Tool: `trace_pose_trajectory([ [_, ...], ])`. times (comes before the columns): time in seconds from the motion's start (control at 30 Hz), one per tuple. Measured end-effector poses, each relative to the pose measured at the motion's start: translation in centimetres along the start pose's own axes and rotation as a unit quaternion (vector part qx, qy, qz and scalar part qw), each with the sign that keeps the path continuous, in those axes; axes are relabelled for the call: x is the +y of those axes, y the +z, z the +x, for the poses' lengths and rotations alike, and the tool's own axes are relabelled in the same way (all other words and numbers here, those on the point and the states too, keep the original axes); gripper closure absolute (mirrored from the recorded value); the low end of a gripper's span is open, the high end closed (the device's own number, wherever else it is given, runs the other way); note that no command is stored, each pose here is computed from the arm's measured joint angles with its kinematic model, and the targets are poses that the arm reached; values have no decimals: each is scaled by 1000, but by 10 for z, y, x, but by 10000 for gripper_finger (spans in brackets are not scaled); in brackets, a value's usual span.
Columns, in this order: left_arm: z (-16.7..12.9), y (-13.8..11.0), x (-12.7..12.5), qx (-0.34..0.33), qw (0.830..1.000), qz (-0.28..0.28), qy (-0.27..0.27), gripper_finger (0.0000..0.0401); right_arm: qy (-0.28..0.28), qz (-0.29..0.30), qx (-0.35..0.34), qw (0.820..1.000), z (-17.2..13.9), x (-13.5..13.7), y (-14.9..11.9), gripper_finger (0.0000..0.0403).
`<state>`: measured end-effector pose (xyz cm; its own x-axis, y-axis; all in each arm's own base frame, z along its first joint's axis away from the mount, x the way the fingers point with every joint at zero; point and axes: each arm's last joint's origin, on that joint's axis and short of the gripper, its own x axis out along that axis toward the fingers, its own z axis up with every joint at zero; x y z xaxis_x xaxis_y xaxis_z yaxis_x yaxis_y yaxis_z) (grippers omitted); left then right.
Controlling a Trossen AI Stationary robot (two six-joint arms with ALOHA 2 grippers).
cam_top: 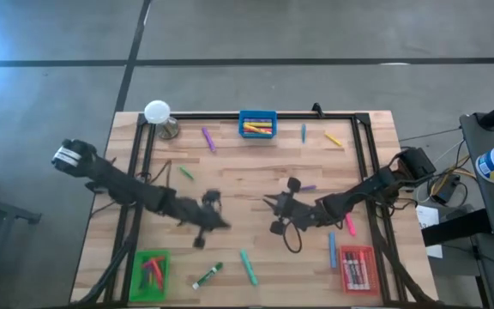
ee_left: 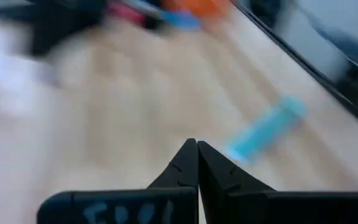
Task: Pick & Place Markers
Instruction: Put the violet pen into the green bin
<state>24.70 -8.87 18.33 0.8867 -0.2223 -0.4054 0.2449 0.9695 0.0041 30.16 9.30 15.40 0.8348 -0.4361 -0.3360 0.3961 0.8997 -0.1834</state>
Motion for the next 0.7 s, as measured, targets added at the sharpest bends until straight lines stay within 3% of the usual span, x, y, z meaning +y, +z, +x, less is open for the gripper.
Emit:
trace_pose_trajectory([
  [0.17, -14, -22, 42, -118, 987, -35, 105, 401, -14, 12, -7, 1000, -6, -6, 9, 349],
  [0.37, -34, -49, 77, -151, 969, -60, 184, 401, 44, -3, 36, 998, -28, -22, 27, 349],
  [0.53, -43, -65, 86, -135, 965, -78, 211, 401, 54, 20, 107, 993, -48, -45, 36, 347],
  [0.7, -43, -65, 86, -135, 969, -77, 193, 401, 40, 9, 164, 986, -62, -59, 31, 323],
])
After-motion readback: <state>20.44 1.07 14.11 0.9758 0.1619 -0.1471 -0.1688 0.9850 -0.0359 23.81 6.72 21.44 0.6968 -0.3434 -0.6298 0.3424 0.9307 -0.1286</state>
